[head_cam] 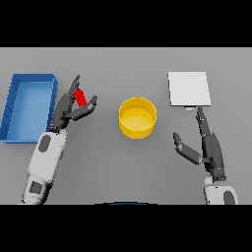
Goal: Pick up the red beaker and tilt it to pour out 1 green nut into yellow bowl. Pick up the yellow bowl and place it on the metallic measuring scale.
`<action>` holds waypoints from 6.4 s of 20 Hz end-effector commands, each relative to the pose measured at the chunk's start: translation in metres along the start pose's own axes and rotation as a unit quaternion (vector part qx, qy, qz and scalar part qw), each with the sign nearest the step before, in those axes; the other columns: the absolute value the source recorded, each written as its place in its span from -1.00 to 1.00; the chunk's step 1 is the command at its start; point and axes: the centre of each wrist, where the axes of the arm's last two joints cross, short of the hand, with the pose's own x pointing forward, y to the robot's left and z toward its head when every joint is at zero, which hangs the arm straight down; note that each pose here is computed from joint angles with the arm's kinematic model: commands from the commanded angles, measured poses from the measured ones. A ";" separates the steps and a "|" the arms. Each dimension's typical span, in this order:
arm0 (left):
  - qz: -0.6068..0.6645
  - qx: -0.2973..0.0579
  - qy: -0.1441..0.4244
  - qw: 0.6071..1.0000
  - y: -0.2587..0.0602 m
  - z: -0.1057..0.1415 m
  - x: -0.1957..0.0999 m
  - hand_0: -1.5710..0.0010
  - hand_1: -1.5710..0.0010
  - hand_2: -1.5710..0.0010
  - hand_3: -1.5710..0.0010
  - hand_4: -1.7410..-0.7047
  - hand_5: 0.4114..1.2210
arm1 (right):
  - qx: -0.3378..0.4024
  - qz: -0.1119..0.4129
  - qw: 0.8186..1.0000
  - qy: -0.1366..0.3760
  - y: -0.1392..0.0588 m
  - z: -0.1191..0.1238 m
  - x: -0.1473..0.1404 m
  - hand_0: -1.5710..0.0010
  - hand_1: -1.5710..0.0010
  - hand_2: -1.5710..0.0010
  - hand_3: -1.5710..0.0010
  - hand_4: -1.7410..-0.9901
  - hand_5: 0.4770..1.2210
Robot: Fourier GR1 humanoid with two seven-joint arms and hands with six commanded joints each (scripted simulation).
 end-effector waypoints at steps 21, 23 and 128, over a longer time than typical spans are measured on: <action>0.047 0.041 -0.034 0.997 -0.016 -0.023 0.010 -0.92 -0.92 -0.93 -0.90 -0.85 0.77 | -0.010 0.008 1.000 -0.003 -0.007 0.000 0.002 1.00 1.00 1.00 1.00 0.29 -0.54; 0.047 0.048 -0.046 0.997 -0.016 -0.023 0.018 -0.95 -0.95 -0.95 -0.93 -0.90 0.74 | -0.007 0.010 1.000 0.001 -0.004 -0.002 0.002 1.00 1.00 1.00 1.00 0.28 -0.54; -0.289 0.255 0.210 0.899 0.143 0.023 0.077 -1.00 -1.00 -1.00 -0.97 -1.00 0.37 | 0.018 0.017 1.000 -0.015 0.003 -0.004 -0.009 1.00 1.00 1.00 1.00 0.43 -0.50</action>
